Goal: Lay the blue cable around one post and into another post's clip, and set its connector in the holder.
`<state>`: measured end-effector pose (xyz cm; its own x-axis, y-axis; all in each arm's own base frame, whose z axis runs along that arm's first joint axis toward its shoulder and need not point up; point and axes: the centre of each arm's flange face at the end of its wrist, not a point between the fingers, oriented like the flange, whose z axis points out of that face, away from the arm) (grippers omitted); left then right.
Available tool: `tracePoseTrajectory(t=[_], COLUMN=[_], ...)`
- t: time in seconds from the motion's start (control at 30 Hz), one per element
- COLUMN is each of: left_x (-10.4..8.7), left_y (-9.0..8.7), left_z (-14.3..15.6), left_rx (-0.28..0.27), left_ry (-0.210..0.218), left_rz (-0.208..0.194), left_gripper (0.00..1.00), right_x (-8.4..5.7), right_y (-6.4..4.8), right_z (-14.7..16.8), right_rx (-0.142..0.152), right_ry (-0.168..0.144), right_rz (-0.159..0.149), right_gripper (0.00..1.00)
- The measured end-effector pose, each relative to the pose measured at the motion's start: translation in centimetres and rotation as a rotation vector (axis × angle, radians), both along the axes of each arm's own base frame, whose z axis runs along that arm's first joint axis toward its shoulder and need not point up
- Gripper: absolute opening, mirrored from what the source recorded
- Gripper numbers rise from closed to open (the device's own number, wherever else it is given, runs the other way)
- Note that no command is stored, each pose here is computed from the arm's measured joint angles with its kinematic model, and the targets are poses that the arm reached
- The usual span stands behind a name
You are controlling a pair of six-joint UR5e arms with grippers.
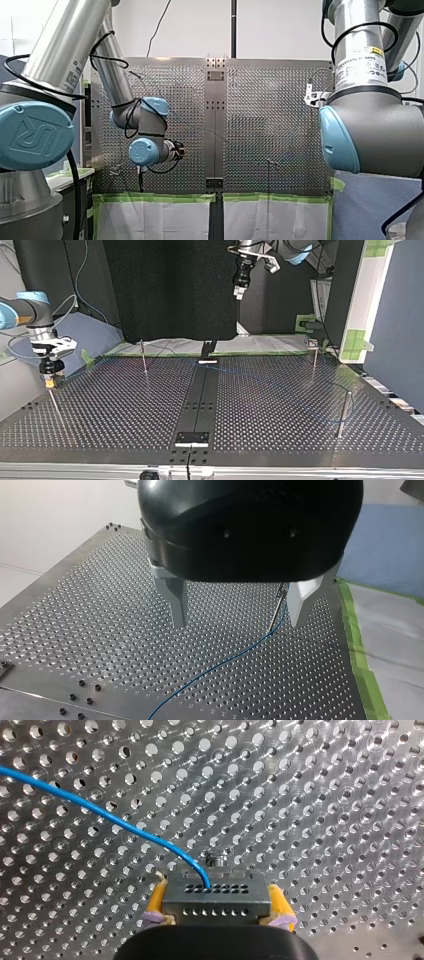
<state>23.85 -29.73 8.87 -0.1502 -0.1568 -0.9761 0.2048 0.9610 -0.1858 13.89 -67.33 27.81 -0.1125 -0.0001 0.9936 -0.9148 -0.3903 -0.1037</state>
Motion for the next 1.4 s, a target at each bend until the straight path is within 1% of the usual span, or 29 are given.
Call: tracePoseTrajectory(t=[0.07, 0.1, 0.13, 0.2, 0.23, 0.27, 0.3, 0.33, 0.4, 0.43, 0.5, 0.53, 0.7, 0.73, 0.8, 0.87, 1.03, 1.07, 1.2, 1.3, 1.4], left_x=[0.0, 0.0, 0.0, 0.0, 0.0, 0.0, 0.0, 0.0, 0.0, 0.0, 0.0, 0.0, 0.0, 0.0, 0.0, 0.0, 0.0, 0.0, 0.0, 0.0, 0.0], left_y=[0.0, 0.0, 0.0, 0.0, 0.0, 0.0, 0.0, 0.0, 0.0, 0.0, 0.0, 0.0, 0.0, 0.0, 0.0, 0.0, 0.0, 0.0, 0.0, 0.0, 0.0], left_z=[0.0, 0.0, 0.0, 0.0, 0.0, 0.0, 0.0, 0.0, 0.0, 0.0, 0.0, 0.0, 0.0, 0.0, 0.0, 0.0, 0.0, 0.0, 0.0, 0.0, 0.0], left_rx=[0.0, 0.0, 0.0, 0.0, 0.0, 0.0, 0.001, 0.001, 0.001, 0.0, 0.0, 0.001, 0.001, 0.001, 0.001, 0.001, 0.001, 0.001, 0.001, 0.001, 0.001], left_ry=[0.0, 0.0, 0.0, 0.0, 0.0, 0.001, 0.001, 0.001, 0.001, 0.001, 0.001, 0.001, 0.001, 0.001, 0.001, 0.001, 0.001, 0.001, 0.001, 0.001, 0.001], left_rz=[0.0, 0.0, 0.0, 0.0, 0.0, 0.0, 0.0, 0.0, 0.0, 0.0, 0.0, 0.0, 0.0, 0.0, 0.0, 0.0, 0.0, 0.0, 0.0, 0.0, 0.0], left_gripper=[1.0, 1.0, 1.0, 1.0, 1.0, 1.0, 1.0, 1.0, 1.0, 1.0, 1.0, 1.0, 1.0, 1.0, 1.0, 1.0, 1.0, 1.0, 1.0, 1.0, 1.0], right_x=[0.0, 0.0, 0.0, 0.0, 0.0, 0.0, 0.0, 0.0, 0.0, 0.0, 0.0, 0.0, 0.0, 0.0, 0.0, 0.0, 0.0, 0.0, 0.0, 0.0, 0.1], right_y=[0.0, 0.0, 0.0, 0.0, 0.0, 0.0, 0.0, 0.0, 0.0, 0.0, 0.0, 0.0, 0.1, 0.1, 0.1, 0.1, 0.0, 0.0, 0.1, 0.4, 0.8], right_z=[0.0, 0.0, -0.1, -0.1, -0.1, -0.1, -0.1, -0.1, 0.0, 0.0, 0.0, 0.0, 0.0, 0.0, 0.0, 0.0, 0.0, 0.0, 0.5, 1.3, 2.6], right_rx=[0.0, 0.001, 0.004, 0.004, 0.004, 0.004, 0.005, 0.005, 0.003, 0.004, 0.004, 0.004, 0.003, 0.003, 0.003, 0.003, 0.002, 0.002, -0.004, -0.007, -0.02], right_ry=[0.0, 0.0, 0.0, 0.0, 0.001, 0.001, 0.001, 0.001, 0.001, 0.002, 0.002, 0.003, 0.004, 0.004, 0.005, 0.005, 0.005, 0.005, 0.003, 0.004, 0.004], right_rz=[0.0, 0.0, 0.0, -0.001, -0.001, -0.001, -0.001, -0.002, -0.002, -0.002, -0.002, -0.002, -0.002, -0.002, -0.002, -0.002, -0.002, -0.002, -0.002, -0.002, -0.002], right_gripper=[0.55, 0.55, 0.6, 0.6, 0.67, 0.69, 0.69, 0.73, 0.73, 0.76, 0.76, 0.79, 0.79, 0.83, 0.83, 0.9, 0.9, 1.0, 1.0, 1.0, 1.0])
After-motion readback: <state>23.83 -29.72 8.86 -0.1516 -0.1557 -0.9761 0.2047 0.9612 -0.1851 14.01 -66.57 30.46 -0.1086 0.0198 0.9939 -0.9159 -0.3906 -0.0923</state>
